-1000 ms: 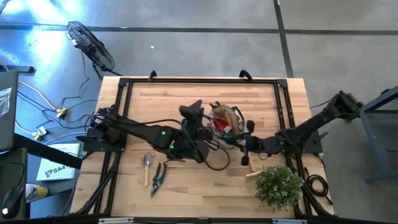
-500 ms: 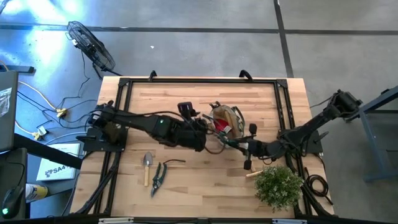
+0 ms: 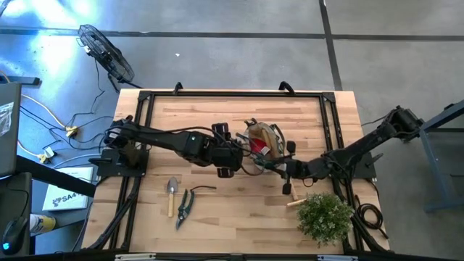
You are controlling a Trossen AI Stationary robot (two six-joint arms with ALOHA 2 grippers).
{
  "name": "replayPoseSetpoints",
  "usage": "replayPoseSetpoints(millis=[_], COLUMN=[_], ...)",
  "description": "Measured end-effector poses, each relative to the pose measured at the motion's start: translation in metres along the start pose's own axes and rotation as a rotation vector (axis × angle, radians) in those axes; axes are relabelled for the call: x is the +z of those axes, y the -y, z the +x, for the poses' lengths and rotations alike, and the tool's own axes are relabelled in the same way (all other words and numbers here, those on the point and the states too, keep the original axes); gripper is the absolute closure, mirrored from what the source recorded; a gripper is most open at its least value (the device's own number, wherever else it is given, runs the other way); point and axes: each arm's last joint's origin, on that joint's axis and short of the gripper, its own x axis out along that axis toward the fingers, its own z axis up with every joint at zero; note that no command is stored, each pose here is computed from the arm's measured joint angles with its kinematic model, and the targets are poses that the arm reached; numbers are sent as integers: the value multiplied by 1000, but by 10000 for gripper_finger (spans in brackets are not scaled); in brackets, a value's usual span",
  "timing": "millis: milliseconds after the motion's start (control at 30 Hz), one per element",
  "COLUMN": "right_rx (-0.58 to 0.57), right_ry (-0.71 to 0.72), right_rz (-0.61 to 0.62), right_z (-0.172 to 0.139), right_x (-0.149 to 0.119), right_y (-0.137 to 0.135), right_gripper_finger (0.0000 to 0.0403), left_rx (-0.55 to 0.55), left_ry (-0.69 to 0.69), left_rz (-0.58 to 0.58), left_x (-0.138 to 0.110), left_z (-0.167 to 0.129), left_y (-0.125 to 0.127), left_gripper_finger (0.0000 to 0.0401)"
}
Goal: Pick & Place Garden tools in Gardening bag
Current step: Put the top green shear scissors into the light brown gardening bag
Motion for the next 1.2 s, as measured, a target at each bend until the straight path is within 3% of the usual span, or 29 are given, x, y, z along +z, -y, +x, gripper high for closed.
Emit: replayPoseSetpoints(millis=[400,700,933,1200], right_rx=[-26,21,45,58], right_ry=[26,46,40,-5], right_rz=[33,38,73,109], right_z=[0,8,12,16], right_x=[-22,-29,-30,-38], right_y=[13,30,38,33], right_gripper_finger=[363,360,363,363], left_rx=[-234,-433,-528,-551], left_ry=[-96,-25,6,15], left_rz=[-19,-55,-79,-83], left_x=[-23,-37,-49,-51], left_z=[30,60,76,78], left_y=[30,57,70,72], left_gripper_finger=[169,169,169,169])
